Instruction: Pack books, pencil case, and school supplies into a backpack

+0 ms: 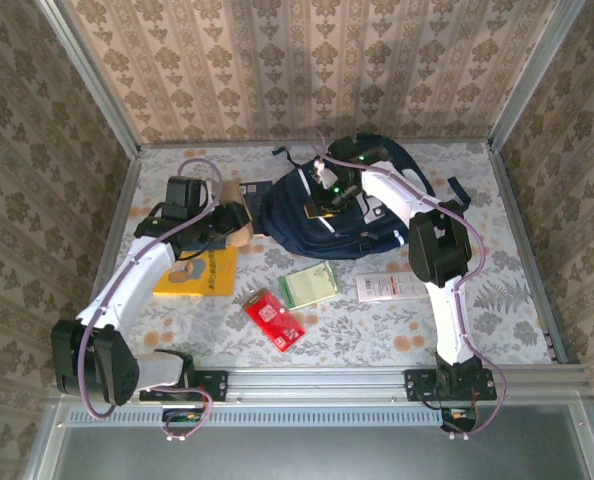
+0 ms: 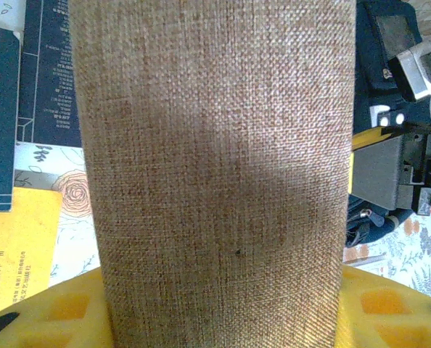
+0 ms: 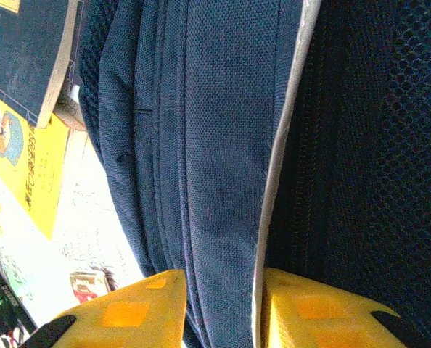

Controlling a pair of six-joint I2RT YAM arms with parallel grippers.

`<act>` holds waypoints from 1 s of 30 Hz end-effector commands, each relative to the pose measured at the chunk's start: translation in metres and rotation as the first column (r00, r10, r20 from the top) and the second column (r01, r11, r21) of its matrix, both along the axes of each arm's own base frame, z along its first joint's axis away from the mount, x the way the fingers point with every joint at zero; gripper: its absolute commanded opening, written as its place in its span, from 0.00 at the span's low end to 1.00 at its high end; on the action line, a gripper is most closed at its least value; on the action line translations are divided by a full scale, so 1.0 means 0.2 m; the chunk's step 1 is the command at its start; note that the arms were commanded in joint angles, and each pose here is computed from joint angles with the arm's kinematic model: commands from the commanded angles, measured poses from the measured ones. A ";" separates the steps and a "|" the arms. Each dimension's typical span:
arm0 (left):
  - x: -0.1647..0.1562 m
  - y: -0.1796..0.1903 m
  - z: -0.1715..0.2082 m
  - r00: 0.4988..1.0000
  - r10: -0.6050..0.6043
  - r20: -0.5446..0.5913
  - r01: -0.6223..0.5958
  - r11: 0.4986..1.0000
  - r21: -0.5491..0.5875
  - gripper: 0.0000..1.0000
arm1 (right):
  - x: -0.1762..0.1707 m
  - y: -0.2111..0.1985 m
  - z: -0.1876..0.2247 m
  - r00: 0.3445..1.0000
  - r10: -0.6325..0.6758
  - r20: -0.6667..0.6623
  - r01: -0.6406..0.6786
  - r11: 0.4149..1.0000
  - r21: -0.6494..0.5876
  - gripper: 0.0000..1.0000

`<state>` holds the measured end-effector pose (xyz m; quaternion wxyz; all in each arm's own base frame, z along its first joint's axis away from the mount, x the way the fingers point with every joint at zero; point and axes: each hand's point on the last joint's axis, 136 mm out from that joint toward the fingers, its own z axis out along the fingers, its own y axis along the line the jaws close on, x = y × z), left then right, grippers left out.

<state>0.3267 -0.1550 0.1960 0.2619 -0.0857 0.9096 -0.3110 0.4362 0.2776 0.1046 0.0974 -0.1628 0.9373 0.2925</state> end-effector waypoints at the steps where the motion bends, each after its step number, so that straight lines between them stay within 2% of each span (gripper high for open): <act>1: 0.01 -0.01 0.05 1.000 0.001 0.031 0.000 0.999 -0.039 0.41 | 0.03 -0.01 -0.04 0.999 -0.027 -0.023 0.026 0.998 -0.051 0.33; 7: 0.00 -0.01 0.08 0.999 0.003 0.043 -0.001 0.999 -0.047 0.41 | 0.06 0.05 -0.06 0.998 -0.039 -0.043 0.039 0.999 -0.019 0.24; 13: 0.02 0.01 0.04 0.999 0.012 0.041 -0.011 1.000 -0.022 0.41 | 0.05 0.10 -0.06 0.996 -0.016 -0.091 0.018 1.000 0.020 0.09; 15: 0.02 0.02 0.03 0.999 0.015 0.037 -0.014 1.000 -0.023 0.41 | 0.07 0.11 -0.04 0.997 -0.019 -0.081 0.022 0.999 0.033 0.02; 17: 0.03 0.02 0.04 0.999 0.017 0.038 -0.015 0.999 -0.037 0.41 | 0.08 0.11 0.00 0.998 -0.018 -0.062 0.019 0.999 0.030 0.00; 20: 0.03 0.05 0.03 0.999 0.031 0.040 -0.030 0.999 -0.021 0.41 | 0.10 0.07 0.14 0.999 -0.034 -0.021 0.036 0.998 0.060 0.00; 22: 0.02 0.07 0.01 0.998 0.045 0.040 -0.044 0.999 -0.019 0.41 | 0.13 0.05 0.27 0.997 -0.076 -0.007 0.076 0.986 0.147 0.00; 26: 0.02 0.07 0.03 0.998 0.046 0.046 -0.045 0.999 -0.020 0.41 | 0.19 0.01 0.54 0.988 -0.151 -0.014 0.146 0.927 0.345 0.00; 30: 0.04 0.05 0.07 0.998 0.064 0.010 -0.063 0.994 -0.091 0.40 | 0.19 -0.08 0.77 0.983 -0.182 0.024 0.155 0.889 0.430 0.00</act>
